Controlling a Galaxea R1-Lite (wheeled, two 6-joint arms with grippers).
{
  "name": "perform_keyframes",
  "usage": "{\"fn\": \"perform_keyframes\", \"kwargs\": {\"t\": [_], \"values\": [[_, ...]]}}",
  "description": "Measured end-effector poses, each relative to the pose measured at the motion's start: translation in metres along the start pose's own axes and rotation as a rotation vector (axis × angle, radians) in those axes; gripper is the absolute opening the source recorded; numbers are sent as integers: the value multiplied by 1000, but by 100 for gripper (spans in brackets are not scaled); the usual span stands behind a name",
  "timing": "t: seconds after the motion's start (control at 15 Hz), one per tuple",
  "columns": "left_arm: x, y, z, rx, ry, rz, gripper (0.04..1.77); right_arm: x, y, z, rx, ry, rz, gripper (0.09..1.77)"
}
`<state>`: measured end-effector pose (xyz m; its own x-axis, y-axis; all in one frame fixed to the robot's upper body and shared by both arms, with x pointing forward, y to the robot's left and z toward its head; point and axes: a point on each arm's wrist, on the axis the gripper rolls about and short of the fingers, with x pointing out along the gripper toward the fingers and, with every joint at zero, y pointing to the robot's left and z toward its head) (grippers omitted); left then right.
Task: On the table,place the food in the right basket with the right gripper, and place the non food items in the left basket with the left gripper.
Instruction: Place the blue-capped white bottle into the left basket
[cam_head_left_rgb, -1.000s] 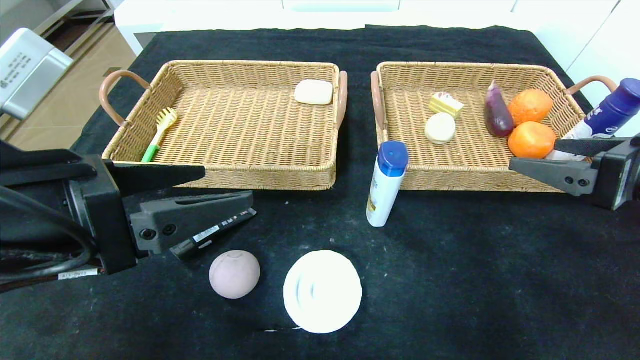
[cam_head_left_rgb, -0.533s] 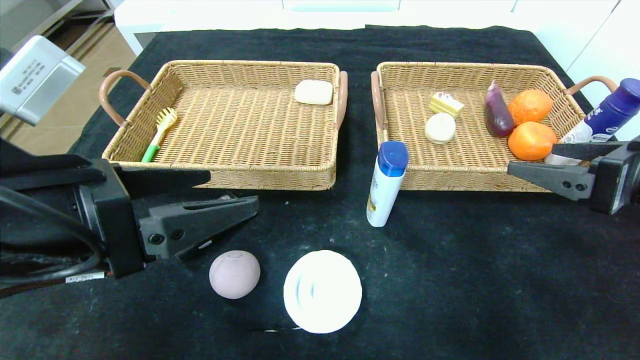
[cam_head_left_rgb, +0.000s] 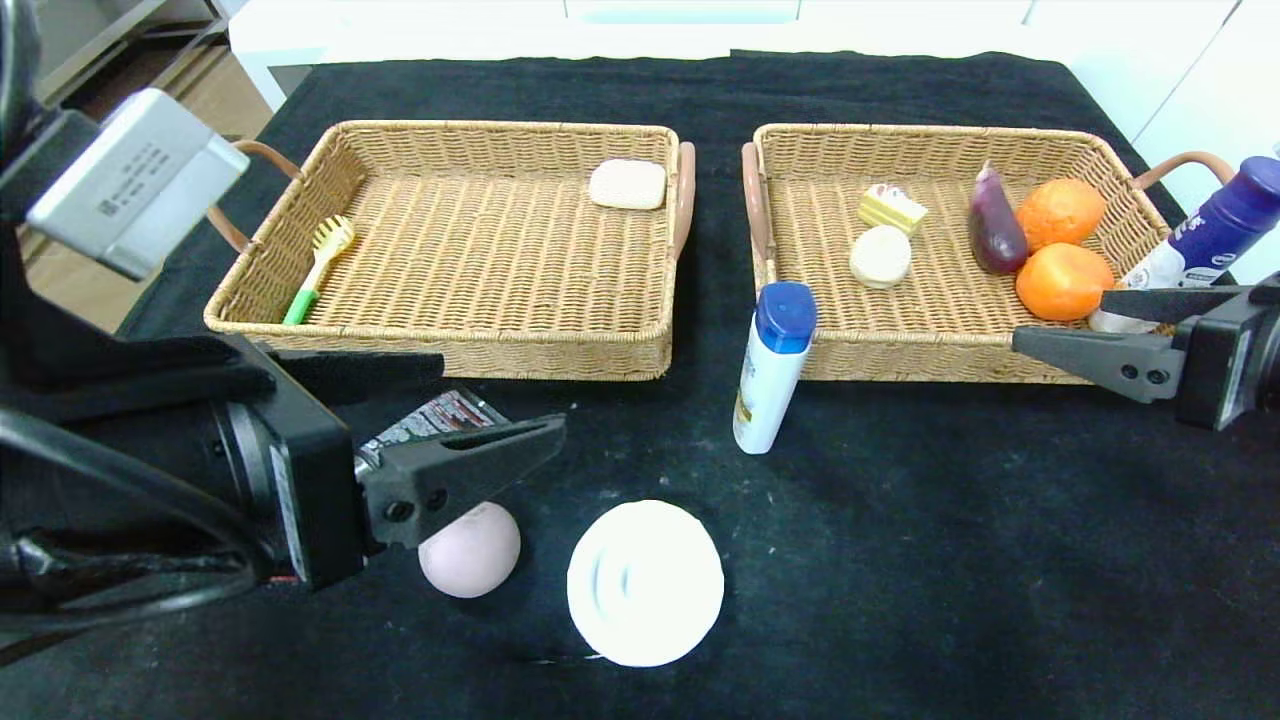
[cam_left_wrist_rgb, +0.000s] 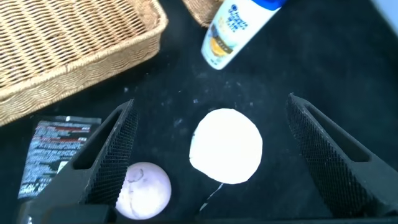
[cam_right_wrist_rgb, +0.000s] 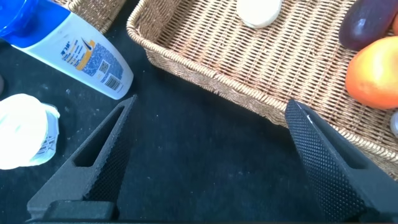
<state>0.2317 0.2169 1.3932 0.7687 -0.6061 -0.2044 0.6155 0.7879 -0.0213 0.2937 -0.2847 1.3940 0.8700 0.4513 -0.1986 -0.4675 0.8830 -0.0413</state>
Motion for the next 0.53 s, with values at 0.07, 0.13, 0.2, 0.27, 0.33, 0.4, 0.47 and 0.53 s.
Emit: {"fn": "perform_keyframes", "kwargs": {"t": [0.07, 0.13, 0.2, 0.27, 0.33, 0.4, 0.47, 0.53], "values": [[2, -5, -2, 7, 8, 19, 172, 0, 0, 0, 0, -1, -2, 170], [6, -10, -6, 14, 20, 24, 172, 0, -1, 0, 0, 0, -3, 170], [10, -14, -10, 21, 40, 21, 172, 0, -1, 0, 0, -1, -4, 170], [14, -17, -14, 27, 58, 17, 172, 0, -1, 0, 1, 0, -4, 170], [18, -22, -17, 35, 75, 27, 172, 0, -1, 0, 1, 1, -4, 170], [23, -26, -20, 45, 90, 50, 172, 0, -1, 0, 1, 1, -4, 170], [27, -31, -22, 52, 99, 60, 172, 0, -1, 0, 1, 1, -3, 170], [33, -36, -23, 58, 100, 57, 172, 1, -1, 0, 1, 2, -3, 170]]}}
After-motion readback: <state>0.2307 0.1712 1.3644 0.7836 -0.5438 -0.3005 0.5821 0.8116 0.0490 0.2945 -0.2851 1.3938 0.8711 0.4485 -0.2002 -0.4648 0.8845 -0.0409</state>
